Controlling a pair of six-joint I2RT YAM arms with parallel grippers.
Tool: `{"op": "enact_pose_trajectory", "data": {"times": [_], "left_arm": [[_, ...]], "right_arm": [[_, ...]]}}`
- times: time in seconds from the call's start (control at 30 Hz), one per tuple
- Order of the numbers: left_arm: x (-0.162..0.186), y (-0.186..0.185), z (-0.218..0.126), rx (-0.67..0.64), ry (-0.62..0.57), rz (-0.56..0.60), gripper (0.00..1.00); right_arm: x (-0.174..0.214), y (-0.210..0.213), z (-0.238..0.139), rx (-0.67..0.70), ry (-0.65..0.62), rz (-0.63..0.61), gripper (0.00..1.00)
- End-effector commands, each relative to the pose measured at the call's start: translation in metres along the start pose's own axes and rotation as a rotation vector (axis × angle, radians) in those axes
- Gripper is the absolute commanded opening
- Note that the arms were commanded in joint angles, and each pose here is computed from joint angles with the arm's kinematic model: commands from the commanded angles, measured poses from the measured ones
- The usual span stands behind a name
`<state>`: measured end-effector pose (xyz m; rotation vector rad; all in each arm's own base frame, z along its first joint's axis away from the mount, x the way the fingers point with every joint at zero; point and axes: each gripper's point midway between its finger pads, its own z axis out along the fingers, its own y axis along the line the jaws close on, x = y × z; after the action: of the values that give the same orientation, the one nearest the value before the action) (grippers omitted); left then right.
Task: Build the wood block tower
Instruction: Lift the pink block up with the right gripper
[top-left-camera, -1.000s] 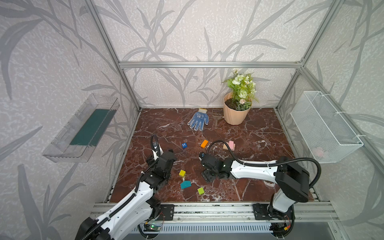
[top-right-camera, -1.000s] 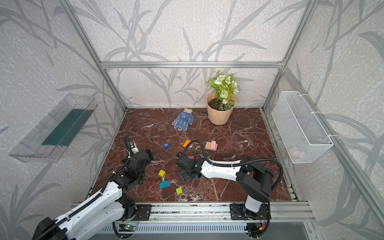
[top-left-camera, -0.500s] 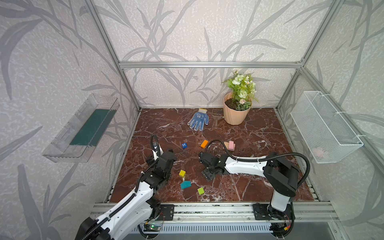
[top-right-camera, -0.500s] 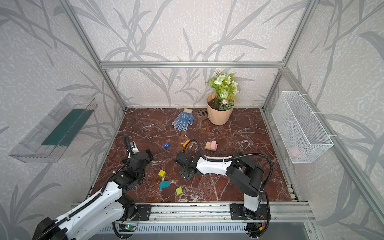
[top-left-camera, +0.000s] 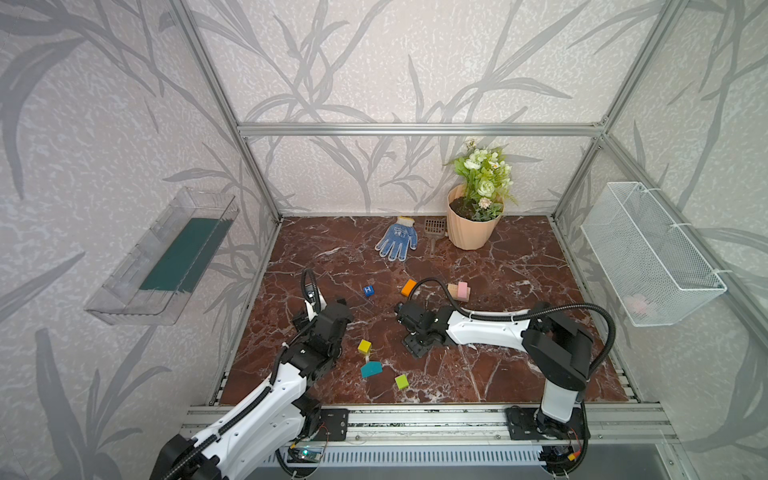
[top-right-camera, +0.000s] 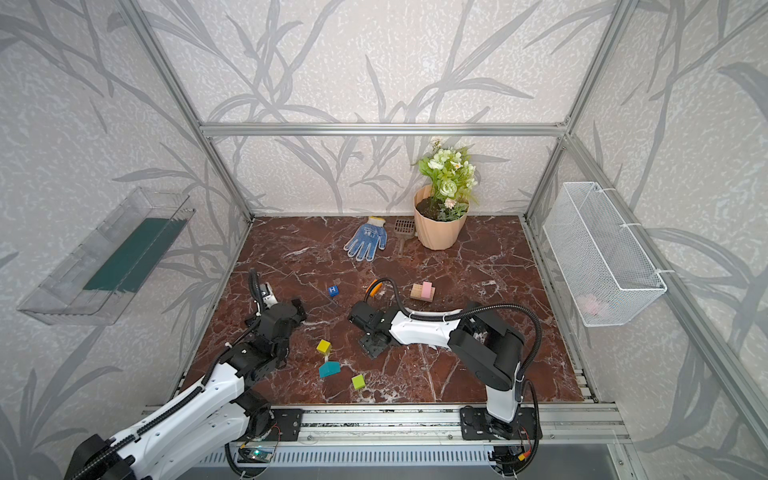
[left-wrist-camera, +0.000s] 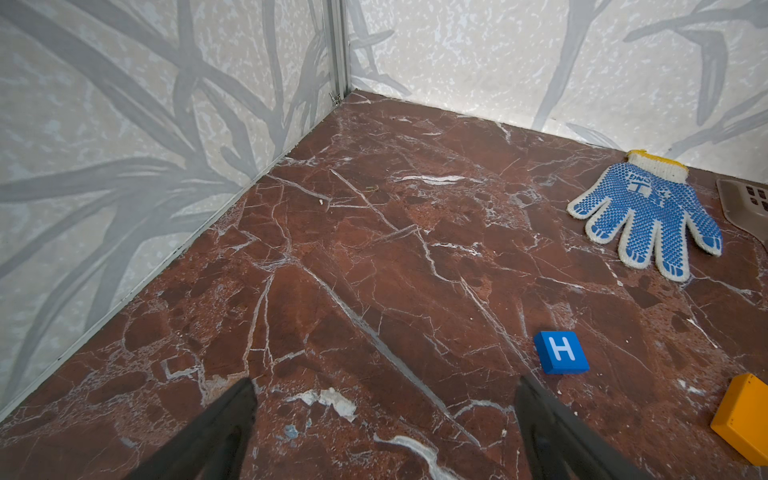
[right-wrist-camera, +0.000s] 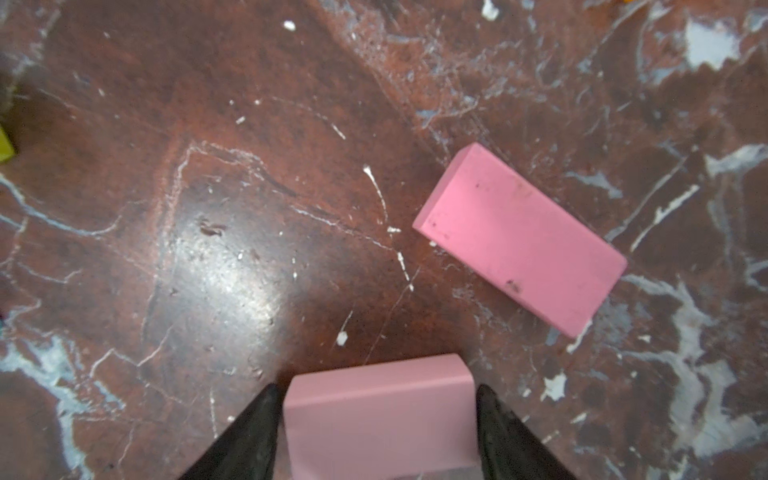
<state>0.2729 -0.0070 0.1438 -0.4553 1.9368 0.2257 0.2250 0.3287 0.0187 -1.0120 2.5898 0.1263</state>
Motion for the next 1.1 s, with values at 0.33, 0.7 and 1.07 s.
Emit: {"op": "enact_pose_trajectory", "data": {"times": [0.33,0.7,1.07], "left_arm": [[-0.007,0.001,-0.001,-0.010,-0.018,-0.019,0.97],[-0.008,0.001,-0.001,-0.006,-0.021,-0.021,0.97],[-0.008,0.002,-0.002,0.000,-0.024,-0.027,0.97]], "right_arm": [[0.001,-0.016,-0.008,0.017,0.021,0.031,0.54],[-0.027,-0.016,-0.097,-0.096,-0.272,0.073,0.39],[-0.028,-0.017,-0.194,-0.229,-0.748,-0.031,0.11]]}}
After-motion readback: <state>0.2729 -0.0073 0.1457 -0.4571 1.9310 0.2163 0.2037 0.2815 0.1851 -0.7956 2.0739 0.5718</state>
